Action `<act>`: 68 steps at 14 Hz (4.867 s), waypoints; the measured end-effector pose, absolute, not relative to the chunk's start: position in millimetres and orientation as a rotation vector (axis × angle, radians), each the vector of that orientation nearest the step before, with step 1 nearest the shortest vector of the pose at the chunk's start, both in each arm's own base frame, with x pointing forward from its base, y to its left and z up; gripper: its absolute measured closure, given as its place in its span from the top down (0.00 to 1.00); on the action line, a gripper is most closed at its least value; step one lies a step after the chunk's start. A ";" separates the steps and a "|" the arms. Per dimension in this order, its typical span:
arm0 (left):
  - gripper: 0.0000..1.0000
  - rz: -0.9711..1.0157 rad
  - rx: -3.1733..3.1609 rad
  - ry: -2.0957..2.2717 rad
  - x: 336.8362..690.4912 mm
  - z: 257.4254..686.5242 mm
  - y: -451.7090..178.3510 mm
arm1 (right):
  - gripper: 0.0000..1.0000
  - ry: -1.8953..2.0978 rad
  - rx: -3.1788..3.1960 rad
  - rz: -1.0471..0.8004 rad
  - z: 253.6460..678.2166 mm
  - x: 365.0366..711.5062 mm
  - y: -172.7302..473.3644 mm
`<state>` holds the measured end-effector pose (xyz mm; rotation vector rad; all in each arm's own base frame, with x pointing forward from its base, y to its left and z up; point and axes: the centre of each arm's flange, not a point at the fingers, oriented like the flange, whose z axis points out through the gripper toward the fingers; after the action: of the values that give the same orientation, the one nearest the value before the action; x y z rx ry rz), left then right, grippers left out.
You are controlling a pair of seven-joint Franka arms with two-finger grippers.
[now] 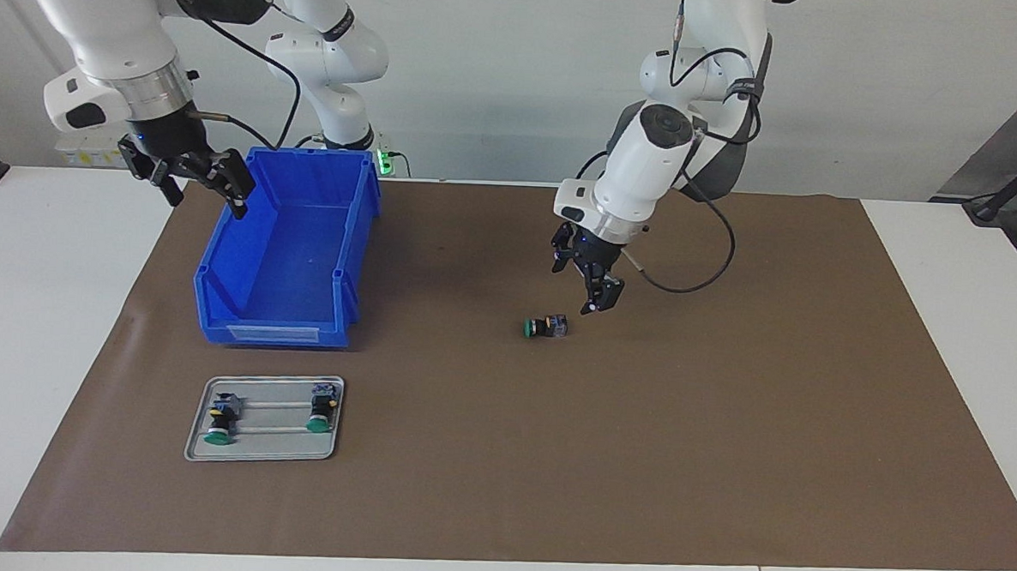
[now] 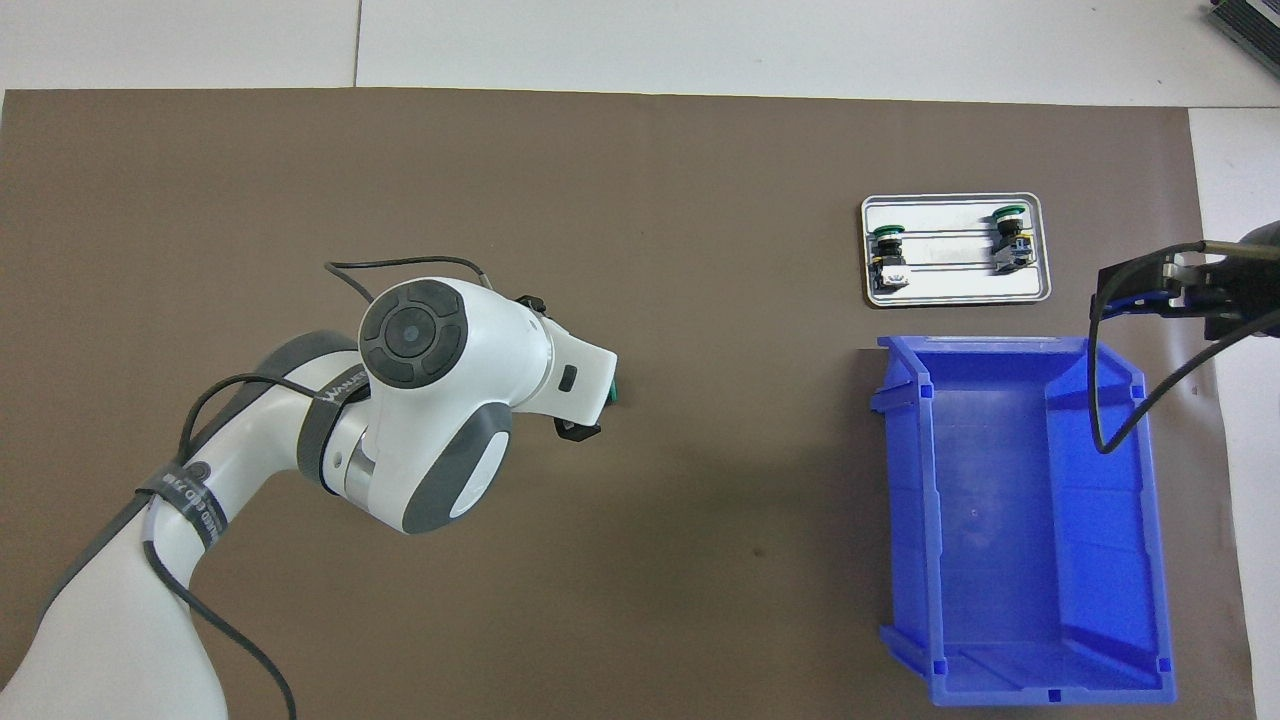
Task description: Place and press button with both arms
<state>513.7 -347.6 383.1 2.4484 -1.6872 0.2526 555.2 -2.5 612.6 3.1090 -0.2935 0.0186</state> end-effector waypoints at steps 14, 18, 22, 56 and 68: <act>0.86 0.196 2.434 -1.842 498.8 295.1 -400.6 | 1.00 -0.229 3.111 -0.026 642.3 527.1 -15.9; 0.64 0.191 2.434 -1.862 498.4 294.5 -400.2 | 1.00 -0.140 3.112 -0.030 640.8 528.3 -16.0; 0.40 0.174 2.438 -1.935 501.7 298.8 -399.2 | 1.00 -0.138 3.112 -0.031 640.5 528.4 -15.8; 0.40 1.051 1.891 -0.917 520.1 283.0 -118.4 | 1.00 -0.141 3.111 -0.050 634.9 528.3 -16.7; 0.40 1.298 1.736 -0.769 499.9 246.3 -135.4 | 1.00 -0.159 3.110 -0.073 628.3 527.8 -23.1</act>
<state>499.9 -135.4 246.3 1.7360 -0.7690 1.2983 527.8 -23.1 628.3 3.1098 -0.1591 -0.0728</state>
